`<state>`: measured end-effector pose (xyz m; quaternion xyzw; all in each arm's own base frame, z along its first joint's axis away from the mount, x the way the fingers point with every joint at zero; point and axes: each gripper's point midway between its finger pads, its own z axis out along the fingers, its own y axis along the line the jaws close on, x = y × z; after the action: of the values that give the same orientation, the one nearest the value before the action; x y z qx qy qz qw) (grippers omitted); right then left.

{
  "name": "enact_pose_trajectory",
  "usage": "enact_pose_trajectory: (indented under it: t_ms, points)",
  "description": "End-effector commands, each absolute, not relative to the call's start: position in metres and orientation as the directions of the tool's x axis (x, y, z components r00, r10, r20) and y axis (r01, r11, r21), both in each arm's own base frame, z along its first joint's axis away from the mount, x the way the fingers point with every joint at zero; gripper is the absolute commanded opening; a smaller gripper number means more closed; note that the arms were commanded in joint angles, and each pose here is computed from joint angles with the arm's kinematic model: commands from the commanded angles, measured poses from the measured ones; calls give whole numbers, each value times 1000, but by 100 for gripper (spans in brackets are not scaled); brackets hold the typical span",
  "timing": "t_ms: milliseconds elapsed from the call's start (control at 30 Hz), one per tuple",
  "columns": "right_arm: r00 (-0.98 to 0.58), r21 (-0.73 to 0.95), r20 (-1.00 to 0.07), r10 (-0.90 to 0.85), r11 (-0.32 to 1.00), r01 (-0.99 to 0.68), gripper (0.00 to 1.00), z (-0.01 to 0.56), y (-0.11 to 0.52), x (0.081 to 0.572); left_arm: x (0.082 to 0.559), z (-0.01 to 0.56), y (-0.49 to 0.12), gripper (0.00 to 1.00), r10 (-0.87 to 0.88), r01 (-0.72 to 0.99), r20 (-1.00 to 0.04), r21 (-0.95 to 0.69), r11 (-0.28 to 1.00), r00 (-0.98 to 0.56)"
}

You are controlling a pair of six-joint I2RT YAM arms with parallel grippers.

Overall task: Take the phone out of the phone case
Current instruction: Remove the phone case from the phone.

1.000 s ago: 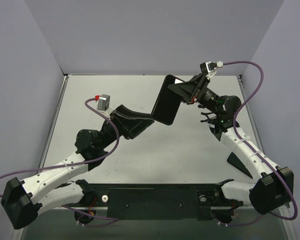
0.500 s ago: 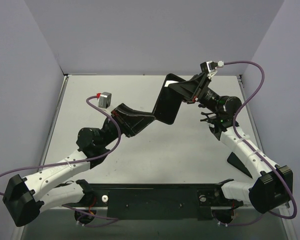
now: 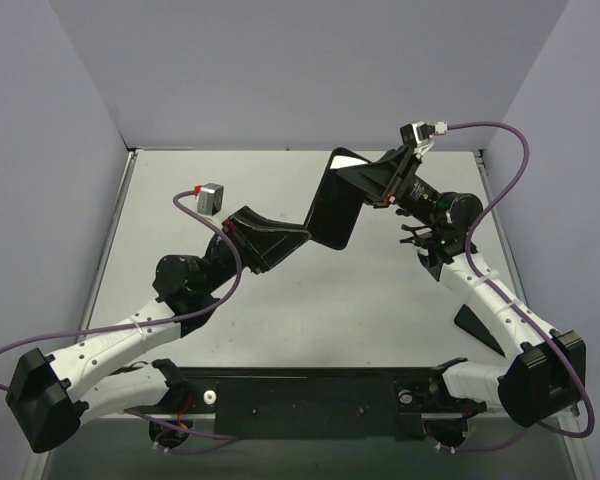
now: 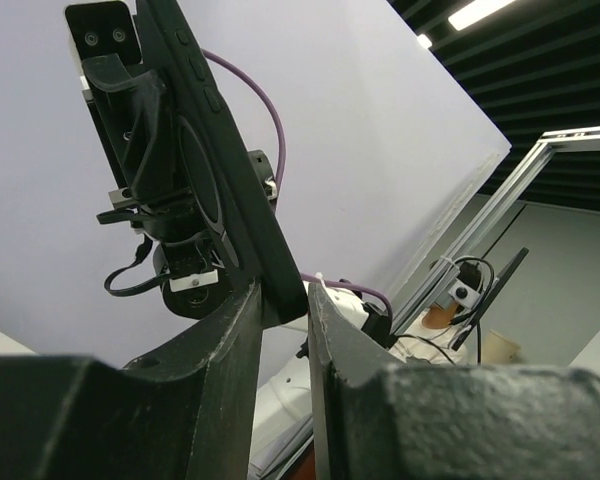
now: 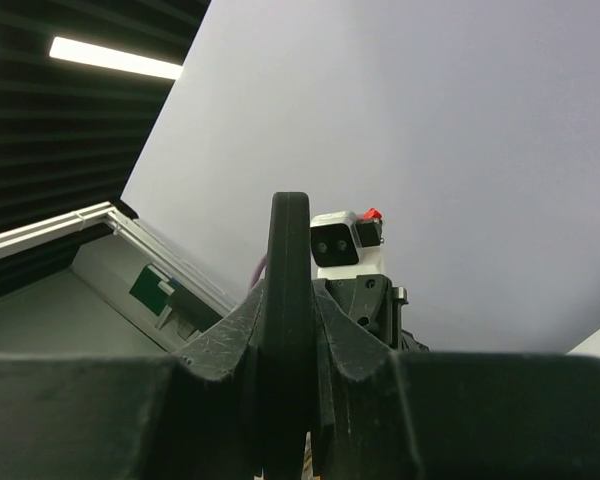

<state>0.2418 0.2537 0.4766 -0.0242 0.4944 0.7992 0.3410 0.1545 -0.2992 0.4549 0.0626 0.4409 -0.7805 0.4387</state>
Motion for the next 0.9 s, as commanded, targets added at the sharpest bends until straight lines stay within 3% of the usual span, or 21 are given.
enact_pose_trajectory:
  t_ms: [0,133,267,433,700,867]
  points:
    - [-684,654,-473,555,-298,-695,0,506,246,216,136,499,-281,25,-677,794,-464,-521,-314,-572]
    - [-701,670,-451,553,-309,-675,0,509,247,220,124,502,-279,7,-682,836,-500,-433,-337,-534]
    - [-764,672,-388,516,-409,-617,0,521,246,215,99,506,-276,1,-674,903,-603,-243,-355,-427]
    - [-840,607,-321,437,-586,-537,0,545,231,192,102,515,-264,0,-680,871,-568,-151,-467,-463]
    - [-834,541,-359,419,-635,-552,0,572,221,156,156,493,-285,0,-600,779,-497,-398,-484,-627]
    - [-821,531,-386,420,-627,-570,0,575,224,151,190,472,-308,0,-558,712,-473,-605,-356,-682]
